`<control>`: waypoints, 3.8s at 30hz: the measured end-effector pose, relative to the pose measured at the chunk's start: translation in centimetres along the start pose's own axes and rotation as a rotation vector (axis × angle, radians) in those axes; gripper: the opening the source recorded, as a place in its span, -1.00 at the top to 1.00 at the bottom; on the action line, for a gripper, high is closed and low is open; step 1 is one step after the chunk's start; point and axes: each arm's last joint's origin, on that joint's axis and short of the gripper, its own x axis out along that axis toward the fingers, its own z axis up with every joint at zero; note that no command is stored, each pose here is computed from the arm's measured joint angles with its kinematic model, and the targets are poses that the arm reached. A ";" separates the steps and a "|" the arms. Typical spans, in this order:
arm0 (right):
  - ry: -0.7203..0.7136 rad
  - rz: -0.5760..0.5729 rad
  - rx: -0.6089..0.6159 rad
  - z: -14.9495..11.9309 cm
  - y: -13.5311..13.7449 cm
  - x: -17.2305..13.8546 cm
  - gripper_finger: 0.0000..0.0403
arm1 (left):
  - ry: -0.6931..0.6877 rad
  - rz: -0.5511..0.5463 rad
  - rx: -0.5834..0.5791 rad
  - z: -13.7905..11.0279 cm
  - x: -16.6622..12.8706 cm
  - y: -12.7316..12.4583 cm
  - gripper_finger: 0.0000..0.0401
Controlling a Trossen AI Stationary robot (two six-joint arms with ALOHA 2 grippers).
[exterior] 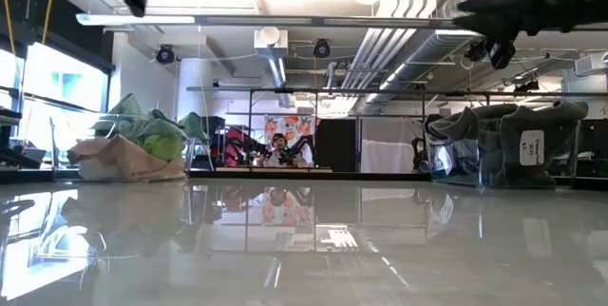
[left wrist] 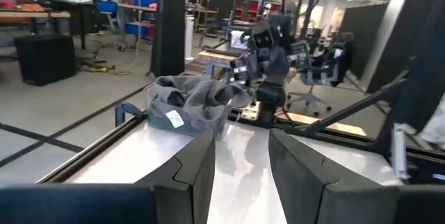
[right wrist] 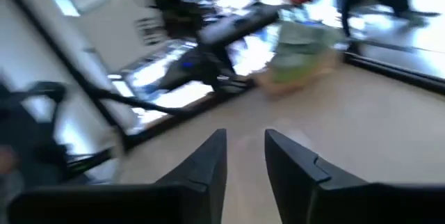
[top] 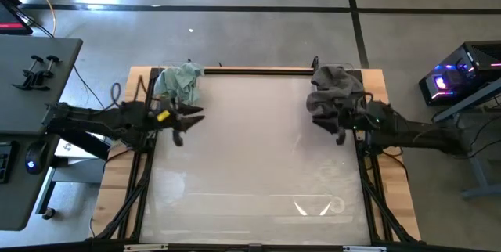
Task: Sort towels by color in basket
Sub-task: Return to Home Position
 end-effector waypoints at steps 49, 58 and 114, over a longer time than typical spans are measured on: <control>-0.247 0.369 -0.346 -6.3 2.1 -2.9 0.69 | -0.119 -0.212 0.005 -6.4 -5.7 2.4 0.39; -0.075 0.251 -0.282 -7.3 0.2 -2.0 0.69 | -0.037 -0.195 0.075 -7.1 -5.6 2.6 0.39; -0.006 0.208 -0.437 -7.9 -0.5 -1.8 0.69 | -0.008 -0.250 0.308 -11.2 -4.2 2.7 0.90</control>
